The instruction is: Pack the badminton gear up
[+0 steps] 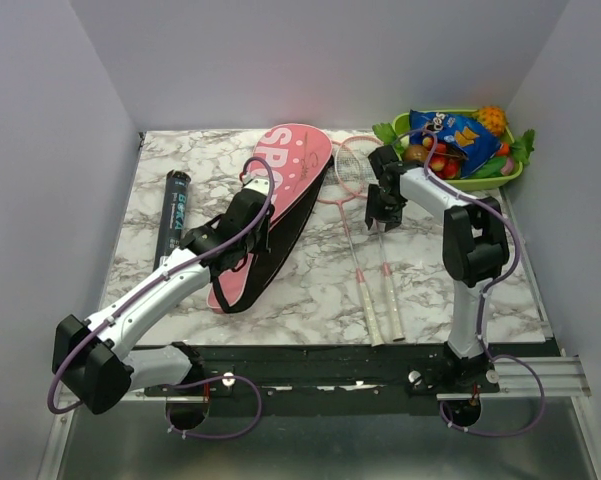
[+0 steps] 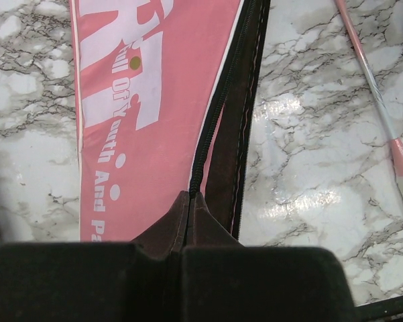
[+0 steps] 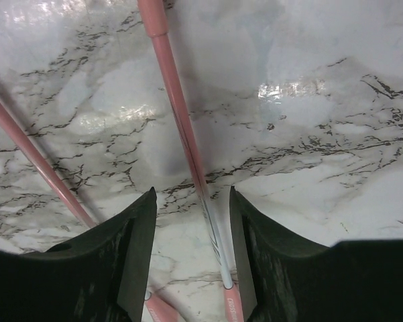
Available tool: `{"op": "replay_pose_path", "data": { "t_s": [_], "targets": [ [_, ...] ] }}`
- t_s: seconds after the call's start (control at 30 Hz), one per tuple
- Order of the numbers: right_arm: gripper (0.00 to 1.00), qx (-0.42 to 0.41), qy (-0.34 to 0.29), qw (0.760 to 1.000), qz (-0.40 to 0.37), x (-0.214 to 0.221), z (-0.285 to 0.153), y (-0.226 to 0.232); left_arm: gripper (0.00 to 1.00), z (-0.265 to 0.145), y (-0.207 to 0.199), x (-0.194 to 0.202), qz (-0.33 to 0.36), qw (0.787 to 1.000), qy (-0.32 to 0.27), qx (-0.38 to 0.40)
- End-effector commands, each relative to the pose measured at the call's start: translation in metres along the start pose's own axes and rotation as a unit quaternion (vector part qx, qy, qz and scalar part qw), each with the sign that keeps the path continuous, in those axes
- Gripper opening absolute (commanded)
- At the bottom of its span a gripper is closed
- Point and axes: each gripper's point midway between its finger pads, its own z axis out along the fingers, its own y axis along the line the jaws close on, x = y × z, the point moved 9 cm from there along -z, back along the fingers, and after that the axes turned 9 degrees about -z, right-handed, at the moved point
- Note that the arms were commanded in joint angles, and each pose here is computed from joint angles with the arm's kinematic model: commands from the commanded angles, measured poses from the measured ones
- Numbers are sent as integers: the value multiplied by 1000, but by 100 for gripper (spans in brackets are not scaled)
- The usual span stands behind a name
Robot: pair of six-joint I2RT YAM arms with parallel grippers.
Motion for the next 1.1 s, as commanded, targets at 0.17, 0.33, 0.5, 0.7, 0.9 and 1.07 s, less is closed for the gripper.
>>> {"op": "replay_pose_path", "data": {
  "t_s": [0.17,0.33,0.5,0.7,0.9,1.07],
  "targets": [
    [40,-1,35,999,-4,6,25,-7,0,-5,-1,-4,-21,999,-25,13],
    [9,-6,35,999,-6,7,26,-9,0,-2,-1,-1,-22,999,-19,15],
    [1,-19,31,999,-13,8,21,-8,0,-1,-2,0,-25,999,-19,16],
    [1,-33,-16,999,-13,-1,-30,-9,0,2,-3,-1,-26,999,-23,16],
    [1,-34,-37,998,-23,21,-82,-15,0,1,-5,-6,-33,999,-36,23],
    [1,-30,-17,999,-35,69,-102,-15,0,1,-5,-10,-40,998,-52,16]
  ]
}}
